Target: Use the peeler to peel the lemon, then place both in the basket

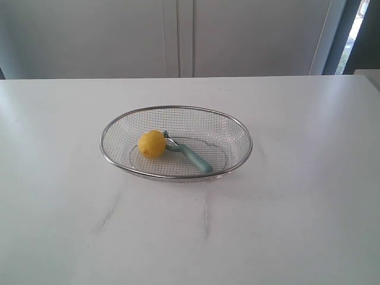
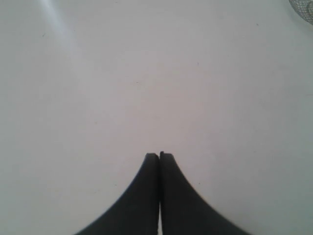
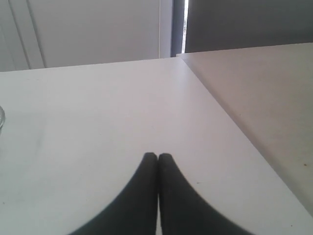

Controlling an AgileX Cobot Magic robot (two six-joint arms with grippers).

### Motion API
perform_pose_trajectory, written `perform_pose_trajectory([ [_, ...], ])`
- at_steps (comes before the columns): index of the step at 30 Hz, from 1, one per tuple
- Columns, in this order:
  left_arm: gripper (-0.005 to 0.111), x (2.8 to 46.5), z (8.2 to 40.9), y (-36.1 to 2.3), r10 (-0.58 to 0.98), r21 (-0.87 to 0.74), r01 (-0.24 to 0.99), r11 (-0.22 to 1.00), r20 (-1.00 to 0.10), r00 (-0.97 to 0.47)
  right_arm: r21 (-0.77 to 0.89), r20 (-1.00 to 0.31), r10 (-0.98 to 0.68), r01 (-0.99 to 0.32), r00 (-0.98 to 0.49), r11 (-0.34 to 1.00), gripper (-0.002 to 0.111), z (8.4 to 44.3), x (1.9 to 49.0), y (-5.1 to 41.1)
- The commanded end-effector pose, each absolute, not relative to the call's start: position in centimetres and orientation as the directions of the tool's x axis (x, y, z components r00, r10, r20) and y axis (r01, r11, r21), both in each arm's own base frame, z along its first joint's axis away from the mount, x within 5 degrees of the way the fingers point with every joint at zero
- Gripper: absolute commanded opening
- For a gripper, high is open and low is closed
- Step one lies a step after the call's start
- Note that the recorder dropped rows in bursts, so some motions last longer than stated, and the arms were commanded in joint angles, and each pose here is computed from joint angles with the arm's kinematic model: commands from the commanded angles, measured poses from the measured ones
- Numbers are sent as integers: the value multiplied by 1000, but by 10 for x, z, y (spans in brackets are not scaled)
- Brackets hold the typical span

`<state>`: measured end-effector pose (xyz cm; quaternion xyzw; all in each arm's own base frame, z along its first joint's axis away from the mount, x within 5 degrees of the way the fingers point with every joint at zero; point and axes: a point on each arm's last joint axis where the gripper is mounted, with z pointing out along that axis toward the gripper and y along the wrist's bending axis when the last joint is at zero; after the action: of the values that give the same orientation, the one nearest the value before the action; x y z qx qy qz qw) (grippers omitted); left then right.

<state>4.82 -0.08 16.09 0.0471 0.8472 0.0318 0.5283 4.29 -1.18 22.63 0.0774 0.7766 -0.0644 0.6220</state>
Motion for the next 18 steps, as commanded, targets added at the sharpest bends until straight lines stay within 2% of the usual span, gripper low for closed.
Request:
perform_pose_trajectory([
  [1, 0, 48, 158, -1, 109, 100, 44, 994, -890, -444, -9, -973, 33, 182, -229, 983, 0, 209, 47, -11],
  [8, 0, 48, 158, -1, 109, 100, 44, 994, -890, -444, 45, -959, 90, 170, -268, 984, 0, 181, 52, -9],
  [18, 0, 48, 158, -1, 109, 100, 44, 994, -890, -444, -2, -965, 36, 144, -258, 990, 0, 182, 53, -8],
])
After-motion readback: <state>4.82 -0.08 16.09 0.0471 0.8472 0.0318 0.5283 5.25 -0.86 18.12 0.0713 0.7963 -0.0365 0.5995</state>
